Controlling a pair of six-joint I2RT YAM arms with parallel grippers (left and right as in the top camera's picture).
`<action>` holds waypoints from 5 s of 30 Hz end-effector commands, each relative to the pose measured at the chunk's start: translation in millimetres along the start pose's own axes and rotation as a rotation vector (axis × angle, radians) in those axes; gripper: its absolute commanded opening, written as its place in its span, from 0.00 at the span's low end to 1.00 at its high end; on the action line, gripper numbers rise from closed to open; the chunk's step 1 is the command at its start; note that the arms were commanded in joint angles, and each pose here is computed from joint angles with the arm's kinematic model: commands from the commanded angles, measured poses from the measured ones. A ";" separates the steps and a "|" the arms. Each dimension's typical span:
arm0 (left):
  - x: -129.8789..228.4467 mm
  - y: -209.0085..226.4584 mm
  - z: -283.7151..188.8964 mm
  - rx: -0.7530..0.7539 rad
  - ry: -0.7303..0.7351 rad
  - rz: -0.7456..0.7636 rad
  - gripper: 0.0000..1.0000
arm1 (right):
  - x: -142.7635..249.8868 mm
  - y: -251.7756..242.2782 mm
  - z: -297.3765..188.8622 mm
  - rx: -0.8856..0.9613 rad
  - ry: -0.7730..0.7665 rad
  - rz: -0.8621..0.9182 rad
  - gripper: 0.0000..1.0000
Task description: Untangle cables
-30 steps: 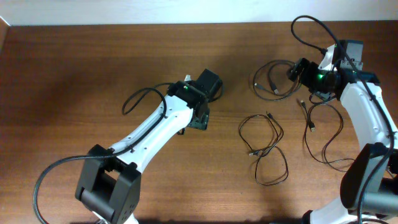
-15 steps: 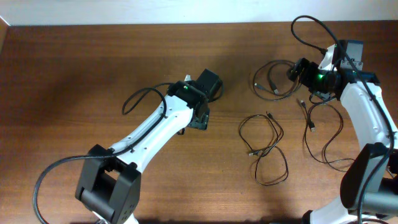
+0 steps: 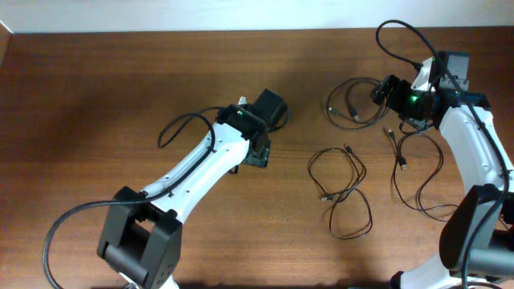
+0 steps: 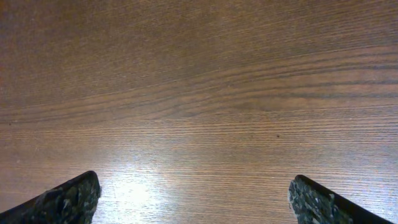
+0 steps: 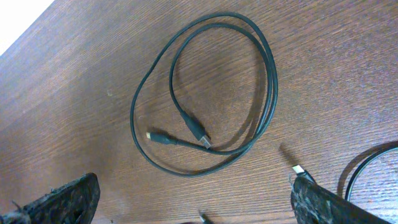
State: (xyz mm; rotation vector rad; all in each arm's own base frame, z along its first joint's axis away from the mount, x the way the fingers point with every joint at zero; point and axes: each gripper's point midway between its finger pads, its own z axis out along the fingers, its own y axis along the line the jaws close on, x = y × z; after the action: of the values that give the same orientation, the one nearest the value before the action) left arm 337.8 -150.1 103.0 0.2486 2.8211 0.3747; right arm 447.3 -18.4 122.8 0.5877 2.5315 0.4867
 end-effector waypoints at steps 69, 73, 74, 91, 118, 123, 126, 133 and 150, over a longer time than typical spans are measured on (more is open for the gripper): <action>114.4 81.2 41.3 0.316 -0.774 -0.383 0.99 | 1.3 -1.2 2.4 0.010 0.004 -0.011 0.98; 115.3 91.1 15.6 0.296 -0.883 -0.373 0.99 | 1.2 -1.3 2.4 0.010 0.004 -0.011 0.98; 109.0 96.4 -1.2 0.294 -0.965 -0.375 0.99 | 1.2 -1.4 2.4 0.010 0.004 -0.011 0.98; 103.9 144.1 -42.4 0.022 -1.190 -0.250 0.99 | 1.2 -1.3 2.4 0.010 0.004 -0.011 0.98; 104.2 147.1 -42.5 0.011 -1.190 -0.259 0.99 | 1.2 -1.4 2.4 0.010 0.004 -0.011 0.98; 104.2 147.1 -42.5 0.011 -1.190 -0.259 0.99 | 1.2 -1.4 2.4 0.010 0.004 -0.011 0.98; 104.2 147.1 -42.5 0.011 -1.190 -0.259 0.99 | 1.2 -1.3 2.4 0.010 0.004 -0.011 0.99; 104.2 147.1 -42.5 0.011 -1.190 -0.259 0.99 | 1.2 -1.4 2.4 0.010 0.004 -0.011 0.98; 104.2 147.1 -42.5 0.011 -1.190 -0.259 0.99 | 2.2 12.1 -7.9 -0.009 -0.015 -0.038 0.98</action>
State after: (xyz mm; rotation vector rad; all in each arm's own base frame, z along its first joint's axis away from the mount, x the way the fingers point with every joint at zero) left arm 246.3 -0.9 156.6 0.0492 1.6510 0.0578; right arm 447.3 -17.3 122.1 0.5852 2.5340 0.4872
